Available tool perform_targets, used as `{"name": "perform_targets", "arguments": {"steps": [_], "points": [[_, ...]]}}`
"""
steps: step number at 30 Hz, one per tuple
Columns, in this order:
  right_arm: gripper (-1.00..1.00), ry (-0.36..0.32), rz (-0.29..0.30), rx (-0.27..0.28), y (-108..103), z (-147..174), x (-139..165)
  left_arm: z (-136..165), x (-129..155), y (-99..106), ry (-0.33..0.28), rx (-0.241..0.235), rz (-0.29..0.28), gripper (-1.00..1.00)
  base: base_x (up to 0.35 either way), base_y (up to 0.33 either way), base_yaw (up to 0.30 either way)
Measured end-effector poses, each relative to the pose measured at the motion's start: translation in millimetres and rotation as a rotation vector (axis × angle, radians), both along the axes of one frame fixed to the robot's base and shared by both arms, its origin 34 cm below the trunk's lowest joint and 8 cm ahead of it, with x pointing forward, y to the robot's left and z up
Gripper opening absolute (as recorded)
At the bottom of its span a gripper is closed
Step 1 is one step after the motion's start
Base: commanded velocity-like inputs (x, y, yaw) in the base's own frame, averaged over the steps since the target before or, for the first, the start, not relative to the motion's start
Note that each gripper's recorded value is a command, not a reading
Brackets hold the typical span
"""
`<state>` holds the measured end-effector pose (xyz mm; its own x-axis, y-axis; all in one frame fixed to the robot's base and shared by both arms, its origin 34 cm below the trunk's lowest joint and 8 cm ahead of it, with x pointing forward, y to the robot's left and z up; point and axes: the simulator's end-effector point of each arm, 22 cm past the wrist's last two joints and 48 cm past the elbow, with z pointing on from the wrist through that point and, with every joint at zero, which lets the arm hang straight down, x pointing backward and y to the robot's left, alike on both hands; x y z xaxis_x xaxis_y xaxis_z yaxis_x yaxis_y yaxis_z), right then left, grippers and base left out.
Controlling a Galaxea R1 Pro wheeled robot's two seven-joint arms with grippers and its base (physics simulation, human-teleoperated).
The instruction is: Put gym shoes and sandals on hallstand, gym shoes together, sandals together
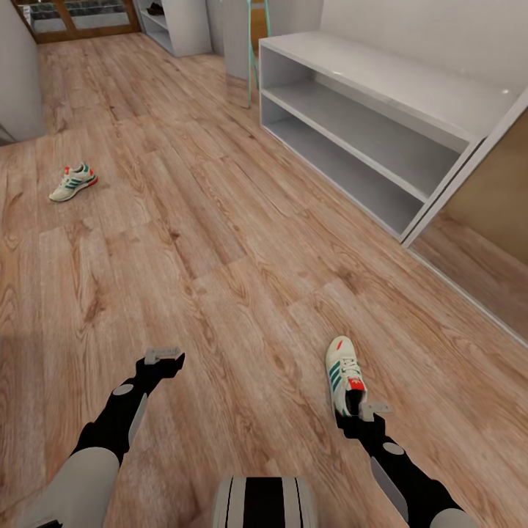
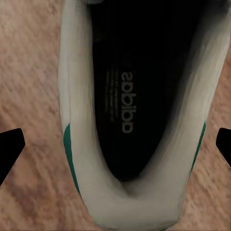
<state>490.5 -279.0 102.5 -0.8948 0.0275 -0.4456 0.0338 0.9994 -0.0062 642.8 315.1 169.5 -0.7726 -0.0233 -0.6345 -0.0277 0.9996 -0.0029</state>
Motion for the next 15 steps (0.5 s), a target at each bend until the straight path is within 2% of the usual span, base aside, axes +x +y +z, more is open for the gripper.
{"name": "perform_targets", "arguments": {"steps": [15], "points": [[1.0,0.0,0.0,-0.001,-0.4,-0.2,0.0,0.5,1.2,0.9,-0.002,0.001,0.0,1.0,0.023,0.0,0.0]]}}
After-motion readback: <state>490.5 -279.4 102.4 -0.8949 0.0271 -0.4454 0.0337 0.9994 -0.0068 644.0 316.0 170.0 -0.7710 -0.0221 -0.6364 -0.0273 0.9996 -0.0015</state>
